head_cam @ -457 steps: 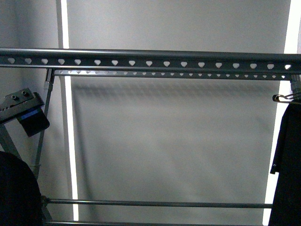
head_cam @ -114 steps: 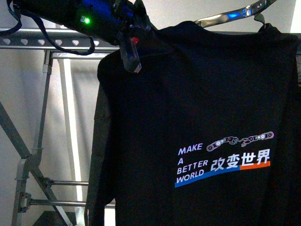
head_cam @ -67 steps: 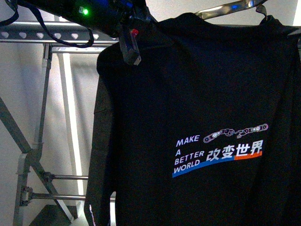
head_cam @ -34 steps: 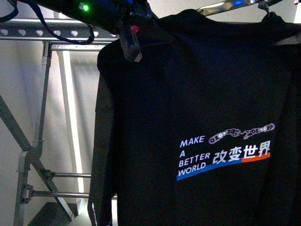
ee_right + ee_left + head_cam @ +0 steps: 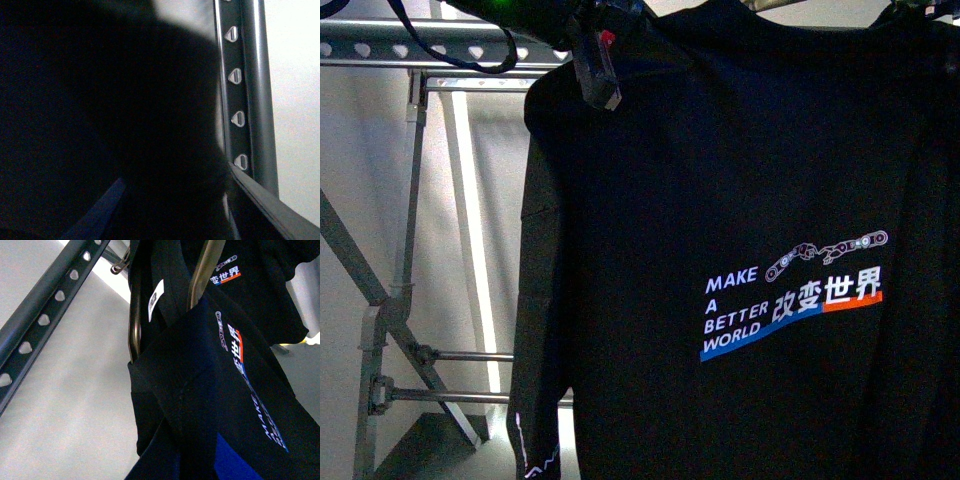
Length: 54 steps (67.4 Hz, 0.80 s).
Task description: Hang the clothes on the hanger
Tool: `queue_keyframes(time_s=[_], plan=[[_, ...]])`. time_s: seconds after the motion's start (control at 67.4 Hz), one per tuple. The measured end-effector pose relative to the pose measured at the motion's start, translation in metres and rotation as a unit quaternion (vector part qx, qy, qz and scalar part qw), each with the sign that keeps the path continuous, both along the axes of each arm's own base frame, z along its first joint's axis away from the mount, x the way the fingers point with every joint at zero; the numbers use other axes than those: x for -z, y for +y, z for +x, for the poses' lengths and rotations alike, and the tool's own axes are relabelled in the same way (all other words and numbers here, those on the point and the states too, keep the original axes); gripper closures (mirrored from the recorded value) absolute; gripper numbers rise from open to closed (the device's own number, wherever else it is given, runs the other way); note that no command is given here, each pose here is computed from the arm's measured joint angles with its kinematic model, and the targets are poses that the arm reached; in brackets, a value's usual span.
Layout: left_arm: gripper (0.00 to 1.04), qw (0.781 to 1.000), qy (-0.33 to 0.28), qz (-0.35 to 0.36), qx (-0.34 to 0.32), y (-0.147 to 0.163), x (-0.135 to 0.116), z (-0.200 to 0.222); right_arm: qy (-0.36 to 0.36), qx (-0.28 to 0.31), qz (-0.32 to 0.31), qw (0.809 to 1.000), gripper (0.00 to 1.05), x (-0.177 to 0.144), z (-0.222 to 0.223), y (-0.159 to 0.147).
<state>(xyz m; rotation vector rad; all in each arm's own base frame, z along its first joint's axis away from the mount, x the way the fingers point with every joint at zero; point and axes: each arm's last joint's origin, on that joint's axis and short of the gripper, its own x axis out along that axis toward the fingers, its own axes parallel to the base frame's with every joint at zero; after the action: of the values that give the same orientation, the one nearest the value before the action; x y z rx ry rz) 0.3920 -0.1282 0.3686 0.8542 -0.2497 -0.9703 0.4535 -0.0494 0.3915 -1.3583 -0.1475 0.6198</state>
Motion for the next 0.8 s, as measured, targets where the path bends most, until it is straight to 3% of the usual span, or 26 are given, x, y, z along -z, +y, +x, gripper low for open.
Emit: queue_keyframes(time_s=[0.238, 0.49, 0.802], plan=[[1.01, 1.0, -0.003, 0.002, 0.001, 0.0, 0.0, 0.0, -0.001, -0.006, 0.004, 1.0, 0.89, 0.011, 0.001, -0.008], [1.01, 1.0, -0.008, 0.003, 0.007, -0.001, 0.0, 0.0, -0.014, -0.014, -0.006, 1.0, 0.96, 0.015, -0.008, -0.014], [0.54, 1.0, -0.011, 0.002, 0.006, -0.001, -0.002, 0.0, 0.008, -0.016, -0.002, 1.0, 0.97, 0.024, -0.035, -0.028]])
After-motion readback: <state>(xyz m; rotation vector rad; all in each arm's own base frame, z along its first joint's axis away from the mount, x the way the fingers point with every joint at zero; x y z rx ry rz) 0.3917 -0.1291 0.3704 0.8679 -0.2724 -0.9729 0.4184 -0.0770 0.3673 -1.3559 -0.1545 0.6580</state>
